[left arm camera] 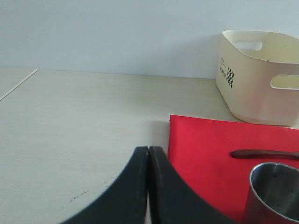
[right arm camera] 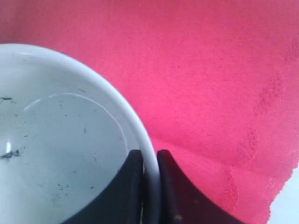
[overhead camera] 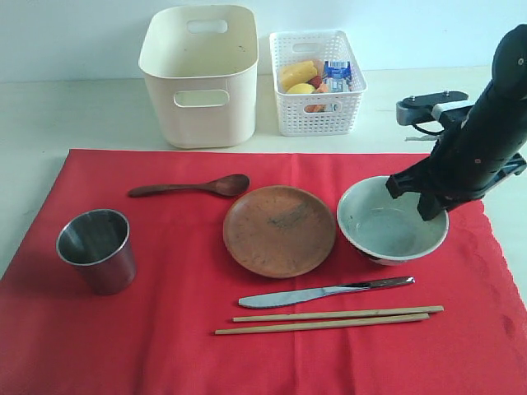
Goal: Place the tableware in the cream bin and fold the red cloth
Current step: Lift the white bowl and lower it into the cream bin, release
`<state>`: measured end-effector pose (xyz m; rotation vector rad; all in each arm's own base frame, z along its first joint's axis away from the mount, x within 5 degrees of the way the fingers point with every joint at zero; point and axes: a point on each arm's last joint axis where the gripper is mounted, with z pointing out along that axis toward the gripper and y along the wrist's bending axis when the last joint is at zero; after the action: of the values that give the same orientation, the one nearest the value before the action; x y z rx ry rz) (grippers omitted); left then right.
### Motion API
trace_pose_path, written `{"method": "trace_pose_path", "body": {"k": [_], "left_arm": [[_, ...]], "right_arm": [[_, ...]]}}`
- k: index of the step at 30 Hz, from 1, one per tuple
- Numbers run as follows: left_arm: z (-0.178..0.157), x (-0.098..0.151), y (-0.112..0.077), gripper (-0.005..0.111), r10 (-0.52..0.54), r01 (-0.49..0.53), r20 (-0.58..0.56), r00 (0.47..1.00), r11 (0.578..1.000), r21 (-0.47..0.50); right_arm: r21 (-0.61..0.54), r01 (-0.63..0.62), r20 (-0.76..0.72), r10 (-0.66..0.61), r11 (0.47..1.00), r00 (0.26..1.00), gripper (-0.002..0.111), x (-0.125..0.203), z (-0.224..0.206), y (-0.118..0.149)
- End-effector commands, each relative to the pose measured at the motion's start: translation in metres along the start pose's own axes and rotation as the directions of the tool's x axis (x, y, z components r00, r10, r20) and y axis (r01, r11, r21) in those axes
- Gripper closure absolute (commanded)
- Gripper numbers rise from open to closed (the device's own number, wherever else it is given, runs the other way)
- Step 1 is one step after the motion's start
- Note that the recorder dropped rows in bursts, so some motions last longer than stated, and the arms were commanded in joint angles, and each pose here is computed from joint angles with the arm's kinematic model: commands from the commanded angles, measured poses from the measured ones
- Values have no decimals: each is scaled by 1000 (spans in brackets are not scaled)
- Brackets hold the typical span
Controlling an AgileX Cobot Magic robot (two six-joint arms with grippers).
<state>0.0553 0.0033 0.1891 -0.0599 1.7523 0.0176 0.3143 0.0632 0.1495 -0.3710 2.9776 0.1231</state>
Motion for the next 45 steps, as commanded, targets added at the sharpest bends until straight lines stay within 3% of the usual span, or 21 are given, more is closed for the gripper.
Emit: {"method": "trace_pose_path", "body": {"k": [1,14,22,27,37,45], "left_arm": [[0,0,0,104,-5,5,5,1000,1000,8],[0,0,0,104,-5,5,5,1000,1000,8],[0,0,0,104,-5,5,5,1000,1000,8],[0,0,0,104,-5,5,5,1000,1000,8],[0,0,0,104,-5,5,5,1000,1000,8],[0,0,0,104,-5,5,5,1000,1000,8]], "right_arm": [[11,17,58,-17,1000,998,108,-1,-17,0],[25,13,335,-21,1000,942,108,-4,-83,5],[-64,-37,603,68,997,795,108,-34,-117,11],[-183,-47,670,159,982,725,108,-57,-126,16],[-423,107,671,231,900,704,108,-117,-112,40],[-369,302,736,78,879,672,108,-172,-84,88]]}}
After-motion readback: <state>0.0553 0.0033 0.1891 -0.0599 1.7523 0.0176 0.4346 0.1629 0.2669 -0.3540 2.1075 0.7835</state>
